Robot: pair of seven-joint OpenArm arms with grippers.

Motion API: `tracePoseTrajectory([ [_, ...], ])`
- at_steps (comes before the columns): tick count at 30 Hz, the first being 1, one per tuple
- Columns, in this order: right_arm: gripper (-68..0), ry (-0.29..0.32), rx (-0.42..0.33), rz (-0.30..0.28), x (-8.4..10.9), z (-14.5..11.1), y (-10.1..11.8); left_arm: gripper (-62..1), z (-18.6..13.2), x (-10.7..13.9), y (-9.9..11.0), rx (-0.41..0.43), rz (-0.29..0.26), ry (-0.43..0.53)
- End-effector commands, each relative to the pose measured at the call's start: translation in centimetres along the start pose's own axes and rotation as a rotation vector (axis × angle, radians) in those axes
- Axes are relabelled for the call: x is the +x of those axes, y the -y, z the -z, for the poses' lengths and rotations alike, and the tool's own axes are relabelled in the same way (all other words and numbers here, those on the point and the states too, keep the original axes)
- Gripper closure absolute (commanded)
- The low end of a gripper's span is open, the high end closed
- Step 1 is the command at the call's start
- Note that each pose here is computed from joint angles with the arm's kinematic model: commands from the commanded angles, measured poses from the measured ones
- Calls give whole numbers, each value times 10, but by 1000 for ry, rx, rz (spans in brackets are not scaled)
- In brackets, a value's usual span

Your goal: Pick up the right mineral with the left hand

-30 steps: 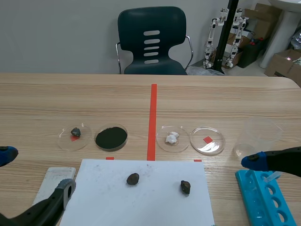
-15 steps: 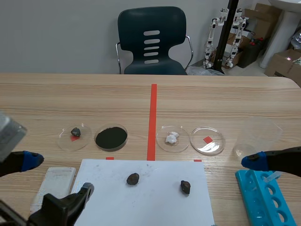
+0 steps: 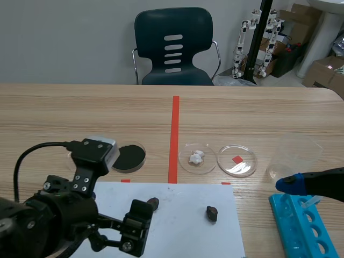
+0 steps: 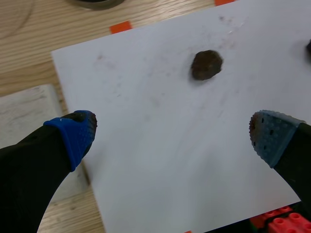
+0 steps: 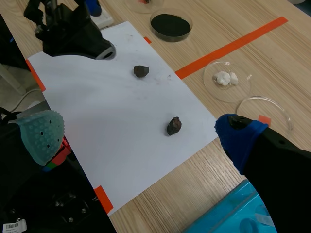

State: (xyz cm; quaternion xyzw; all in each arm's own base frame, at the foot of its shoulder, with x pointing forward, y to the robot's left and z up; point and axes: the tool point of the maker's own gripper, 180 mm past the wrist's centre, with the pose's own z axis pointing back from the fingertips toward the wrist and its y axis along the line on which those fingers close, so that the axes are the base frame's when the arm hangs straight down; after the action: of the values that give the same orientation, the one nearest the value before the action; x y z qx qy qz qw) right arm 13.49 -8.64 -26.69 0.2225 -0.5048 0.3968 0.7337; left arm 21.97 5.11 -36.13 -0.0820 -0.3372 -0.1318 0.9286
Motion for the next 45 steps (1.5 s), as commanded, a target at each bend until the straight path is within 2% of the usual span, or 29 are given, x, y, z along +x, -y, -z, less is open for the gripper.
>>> tracePoseTrajectory([
  [1, -679, 17, 6, -3, 5, 0, 1, -623, 1, 12, 11, -19, -8, 25],
  [9, -679, 17, 6, -3, 5, 0, 1, -623, 26, 35, 70, -127, 69, 16],
  [19, -679, 17, 6, -3, 5, 0, 1, -623, 48, 39, 116, -165, 166, -74],
  [28, -679, 17, 6, -3, 5, 0, 1, -623, 66, 34, 124, -123, 226, -128],
  [39, -679, 17, 6, -3, 5, 0, 1, -623, 79, 41, 143, -124, 259, -139],
  [45, -679, 17, 6, -3, 5, 0, 1, -623, 87, 39, 147, -113, 271, -160],
])
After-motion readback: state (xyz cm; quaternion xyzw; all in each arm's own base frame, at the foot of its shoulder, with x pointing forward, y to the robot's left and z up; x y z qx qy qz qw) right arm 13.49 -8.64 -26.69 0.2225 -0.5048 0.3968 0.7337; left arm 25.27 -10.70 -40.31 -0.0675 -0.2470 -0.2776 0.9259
